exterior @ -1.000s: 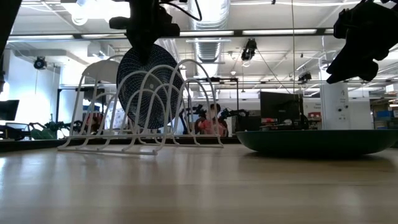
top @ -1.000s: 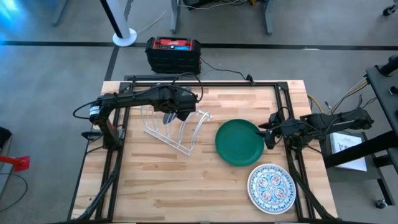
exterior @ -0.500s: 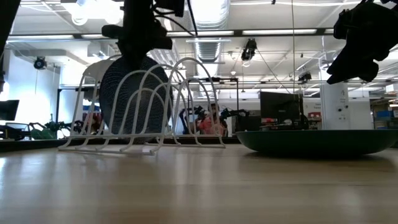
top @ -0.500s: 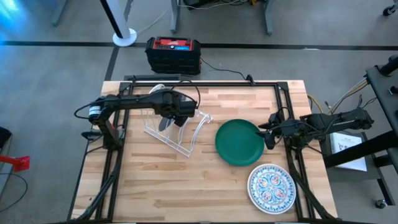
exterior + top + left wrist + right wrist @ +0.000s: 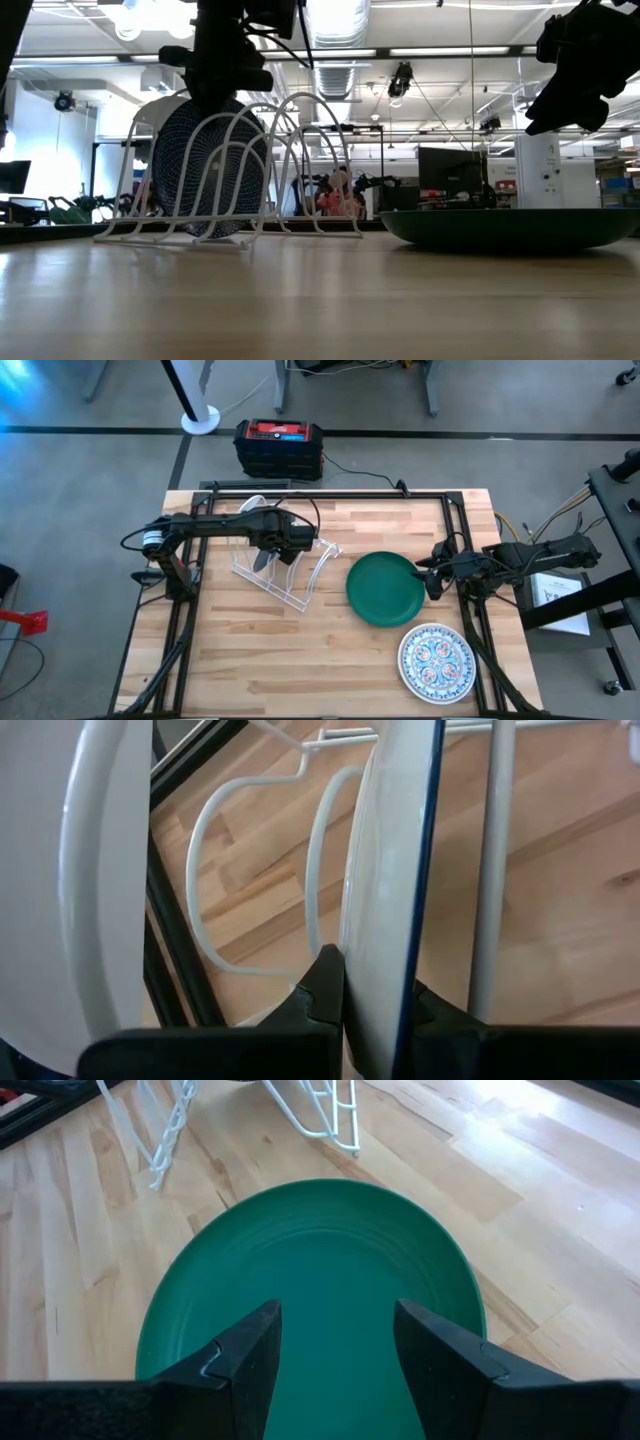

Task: Sort dishes
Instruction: Put the blue patterned plate in the dish rack

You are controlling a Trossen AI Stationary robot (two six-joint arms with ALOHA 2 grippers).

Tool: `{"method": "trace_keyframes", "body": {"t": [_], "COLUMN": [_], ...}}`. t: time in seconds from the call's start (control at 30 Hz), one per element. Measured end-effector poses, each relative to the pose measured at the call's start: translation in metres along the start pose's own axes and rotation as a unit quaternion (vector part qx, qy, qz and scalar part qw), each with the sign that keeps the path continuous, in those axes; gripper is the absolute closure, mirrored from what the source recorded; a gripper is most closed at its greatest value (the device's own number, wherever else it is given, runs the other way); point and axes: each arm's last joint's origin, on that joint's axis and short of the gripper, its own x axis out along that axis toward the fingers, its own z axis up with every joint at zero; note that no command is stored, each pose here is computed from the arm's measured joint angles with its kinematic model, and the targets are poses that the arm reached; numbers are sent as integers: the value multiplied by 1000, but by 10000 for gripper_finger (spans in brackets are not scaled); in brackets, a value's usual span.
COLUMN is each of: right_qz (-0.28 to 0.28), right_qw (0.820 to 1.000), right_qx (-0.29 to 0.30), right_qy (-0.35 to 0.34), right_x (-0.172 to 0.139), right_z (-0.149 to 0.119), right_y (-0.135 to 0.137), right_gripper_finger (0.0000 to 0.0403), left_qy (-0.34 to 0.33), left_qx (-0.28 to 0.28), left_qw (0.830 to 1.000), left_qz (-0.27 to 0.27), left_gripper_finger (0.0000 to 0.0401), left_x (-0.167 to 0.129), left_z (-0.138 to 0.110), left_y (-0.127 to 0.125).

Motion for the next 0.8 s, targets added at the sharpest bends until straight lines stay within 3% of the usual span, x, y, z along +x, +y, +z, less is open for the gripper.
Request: {"method": "trace_keyframes", "body": {"t": [0.8], "right_qz": [0], "right_qw": [1000], "right_qx": [0], "right_qy": [0], "right_x": [0], "right_z": [0], "right_y": [0], "right_gripper_finger": [217], "left_qy": [-3], "left_qx": [-6], "left_qw": [1000], "left_qz": [-3], "left_gripper_finger": [369], "left_x": [0], "left_z": [1], "left_y": [-1]}}
